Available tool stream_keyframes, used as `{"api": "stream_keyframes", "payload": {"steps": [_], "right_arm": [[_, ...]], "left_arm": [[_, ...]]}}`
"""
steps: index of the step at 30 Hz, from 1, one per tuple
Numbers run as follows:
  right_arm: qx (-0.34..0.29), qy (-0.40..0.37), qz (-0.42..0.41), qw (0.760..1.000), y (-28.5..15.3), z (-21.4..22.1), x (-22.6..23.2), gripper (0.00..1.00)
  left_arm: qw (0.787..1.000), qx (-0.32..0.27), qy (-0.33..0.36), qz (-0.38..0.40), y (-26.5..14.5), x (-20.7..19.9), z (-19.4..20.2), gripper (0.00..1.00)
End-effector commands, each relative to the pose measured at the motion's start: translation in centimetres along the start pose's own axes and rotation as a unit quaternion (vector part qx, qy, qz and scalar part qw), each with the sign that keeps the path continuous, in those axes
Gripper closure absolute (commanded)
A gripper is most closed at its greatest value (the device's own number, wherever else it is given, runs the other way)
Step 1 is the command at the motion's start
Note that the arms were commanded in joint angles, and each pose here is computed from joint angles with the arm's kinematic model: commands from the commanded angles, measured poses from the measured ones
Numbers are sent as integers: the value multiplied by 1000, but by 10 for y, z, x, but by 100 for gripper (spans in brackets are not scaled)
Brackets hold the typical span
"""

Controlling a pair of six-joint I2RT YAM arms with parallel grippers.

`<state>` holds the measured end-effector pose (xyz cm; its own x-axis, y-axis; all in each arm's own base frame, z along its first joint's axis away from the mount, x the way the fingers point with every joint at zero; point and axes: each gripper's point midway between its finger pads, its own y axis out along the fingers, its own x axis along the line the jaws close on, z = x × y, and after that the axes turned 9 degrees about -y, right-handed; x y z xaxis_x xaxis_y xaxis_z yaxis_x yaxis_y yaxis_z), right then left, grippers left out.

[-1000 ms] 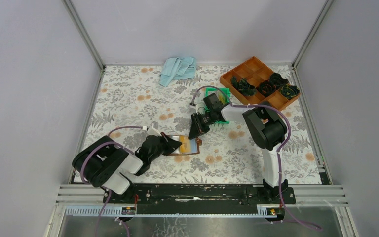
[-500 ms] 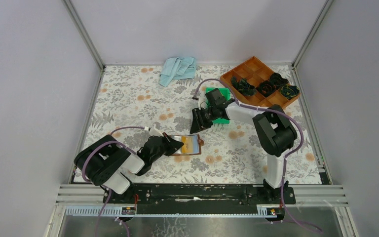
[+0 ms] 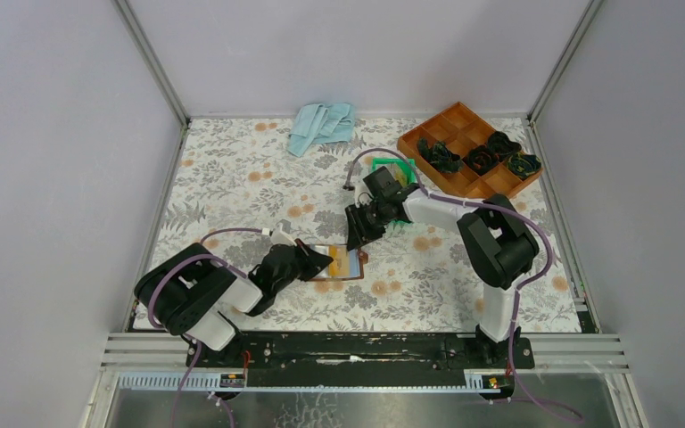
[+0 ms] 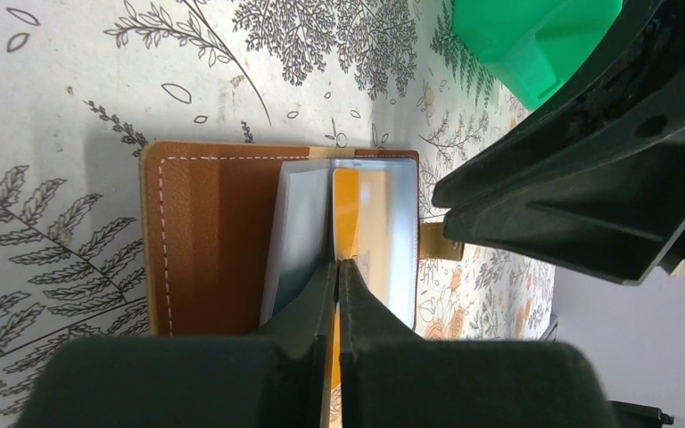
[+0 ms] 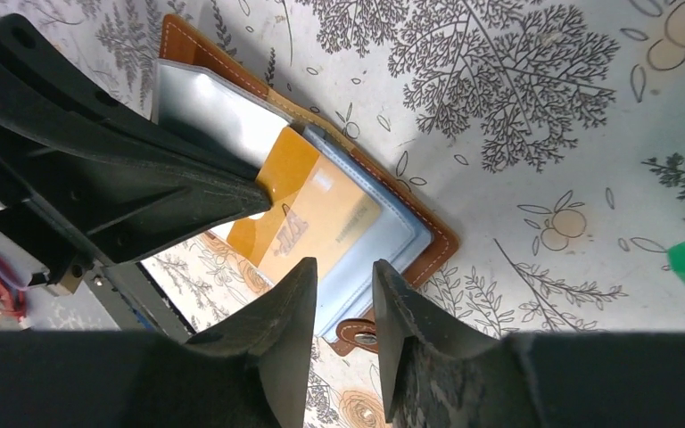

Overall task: Put the credit cards into the card holder
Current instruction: Insert the credit card into the card holder.

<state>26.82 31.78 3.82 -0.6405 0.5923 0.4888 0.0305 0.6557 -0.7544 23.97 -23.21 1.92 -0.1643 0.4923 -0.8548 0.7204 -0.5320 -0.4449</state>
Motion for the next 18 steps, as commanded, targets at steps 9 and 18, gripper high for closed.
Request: {"api": "stream_keyframes", "payload": {"steps": [9, 18], "right_arm": [[1, -13, 66, 998, -5, 8, 14, 69], [13, -24, 135, 991, -16, 16, 3, 73]], "left_arm": [[997, 9, 22, -69, -1, 33, 8, 100], [997, 7, 25, -79, -1, 37, 8, 100]]}}
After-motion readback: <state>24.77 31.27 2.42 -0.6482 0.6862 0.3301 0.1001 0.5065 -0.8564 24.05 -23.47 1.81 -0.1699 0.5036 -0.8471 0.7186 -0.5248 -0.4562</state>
